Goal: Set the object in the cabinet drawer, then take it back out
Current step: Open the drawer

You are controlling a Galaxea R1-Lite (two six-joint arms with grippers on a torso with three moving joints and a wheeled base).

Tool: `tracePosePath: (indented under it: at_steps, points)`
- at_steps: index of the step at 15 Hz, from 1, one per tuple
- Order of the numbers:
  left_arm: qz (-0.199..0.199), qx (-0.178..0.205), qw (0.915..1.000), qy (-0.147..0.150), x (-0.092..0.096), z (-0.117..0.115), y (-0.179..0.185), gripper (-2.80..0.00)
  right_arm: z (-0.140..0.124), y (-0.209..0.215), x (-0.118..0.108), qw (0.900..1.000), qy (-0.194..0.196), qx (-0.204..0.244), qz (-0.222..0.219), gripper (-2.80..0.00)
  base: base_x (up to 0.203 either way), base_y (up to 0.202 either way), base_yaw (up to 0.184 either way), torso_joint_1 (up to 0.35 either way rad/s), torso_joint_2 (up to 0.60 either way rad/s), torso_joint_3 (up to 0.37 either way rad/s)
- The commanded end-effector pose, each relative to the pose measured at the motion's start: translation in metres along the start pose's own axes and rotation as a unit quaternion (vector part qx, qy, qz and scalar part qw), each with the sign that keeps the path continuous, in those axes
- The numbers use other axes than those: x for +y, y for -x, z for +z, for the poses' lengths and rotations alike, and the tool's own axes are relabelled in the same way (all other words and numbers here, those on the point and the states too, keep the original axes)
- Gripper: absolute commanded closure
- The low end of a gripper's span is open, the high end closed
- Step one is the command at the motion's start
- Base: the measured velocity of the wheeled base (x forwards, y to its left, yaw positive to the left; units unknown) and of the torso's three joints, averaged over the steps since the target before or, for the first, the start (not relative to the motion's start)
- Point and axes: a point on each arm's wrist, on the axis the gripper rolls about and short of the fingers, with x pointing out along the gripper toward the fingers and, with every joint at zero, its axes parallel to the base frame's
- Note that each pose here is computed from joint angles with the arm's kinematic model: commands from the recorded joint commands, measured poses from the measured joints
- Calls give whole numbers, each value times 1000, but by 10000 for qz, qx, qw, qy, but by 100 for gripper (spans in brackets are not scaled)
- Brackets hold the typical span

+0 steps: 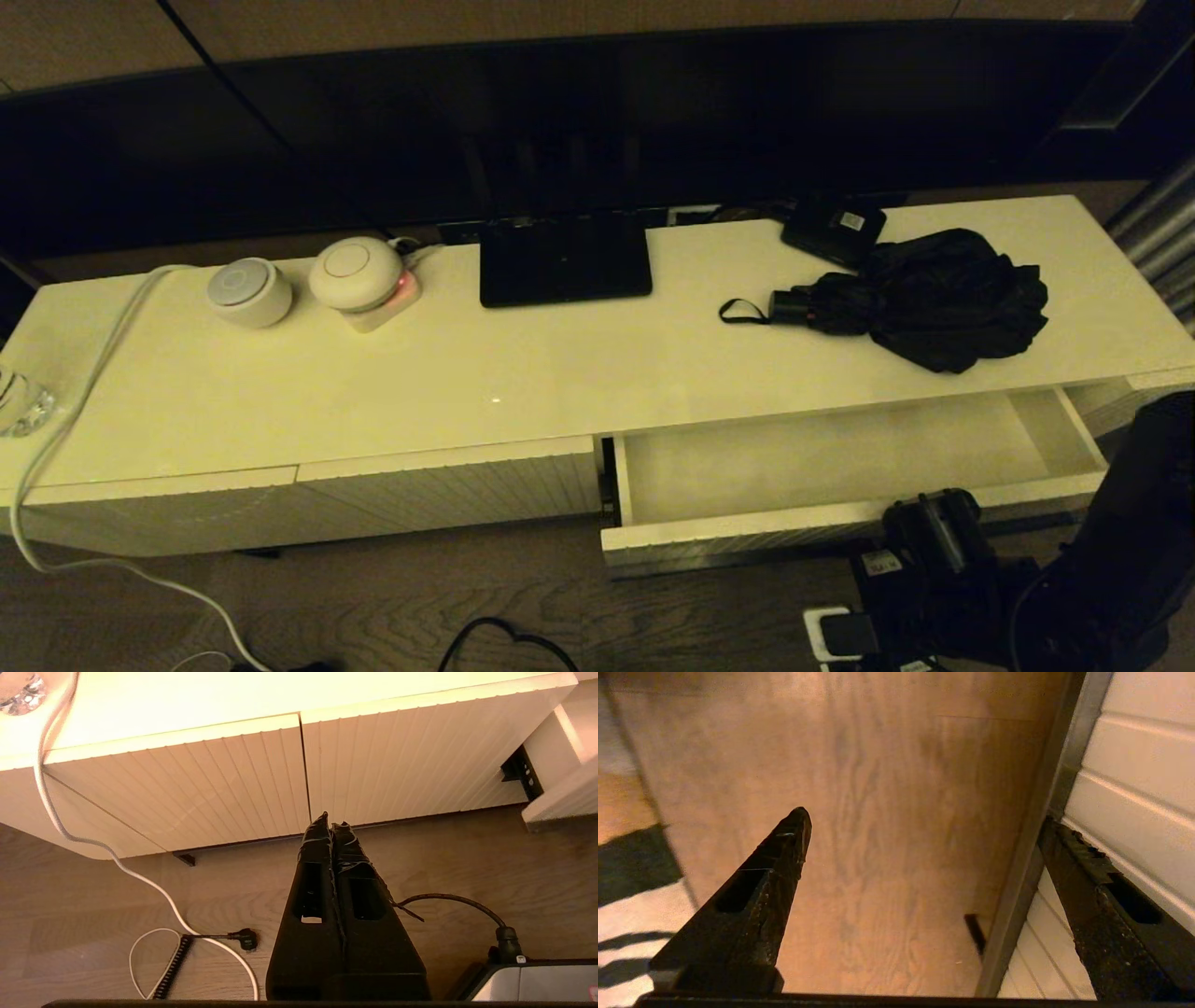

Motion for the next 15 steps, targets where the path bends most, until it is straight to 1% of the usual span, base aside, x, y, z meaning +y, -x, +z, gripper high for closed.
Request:
tracePosePath:
  at_steps: [1, 4, 9, 10, 13, 15]
  points:
    - [-1, 15, 10000, -1, 0, -1, 0, 0, 1, 10, 2, 9999, 56, -18, -83, -280, 0, 0, 0, 0, 0, 0]
    - [-1, 15, 10000, -1, 0, -1, 0, 0, 2, 25, -6, 9991, 55, -65, -406, -280, 0, 0, 0, 0, 0, 0]
    - [-1, 15, 10000, -8, 0, -1, 0, 0, 0, 66, -8, 9983, 19, -75, -569, -280, 0, 0, 0, 0, 0, 0]
    - [-1, 15, 10000, -7, 0, -1, 0, 0, -1, 76, -9, 9977, 13, -79, -677, 0, 0, 0, 0, 0, 0, 0]
    - [-1, 15, 10000, -1, 0, -1, 0, 0, 0, 114, -12, 9923, -163, -106, -1225, 0, 0, 0, 0, 0, 0, 0]
    - [-1, 15, 10000, -1, 0, -1, 0, 0, -1, 140, -7, 9899, -396, -2, -1360, 0, 0, 0, 0, 0, 0, 0]
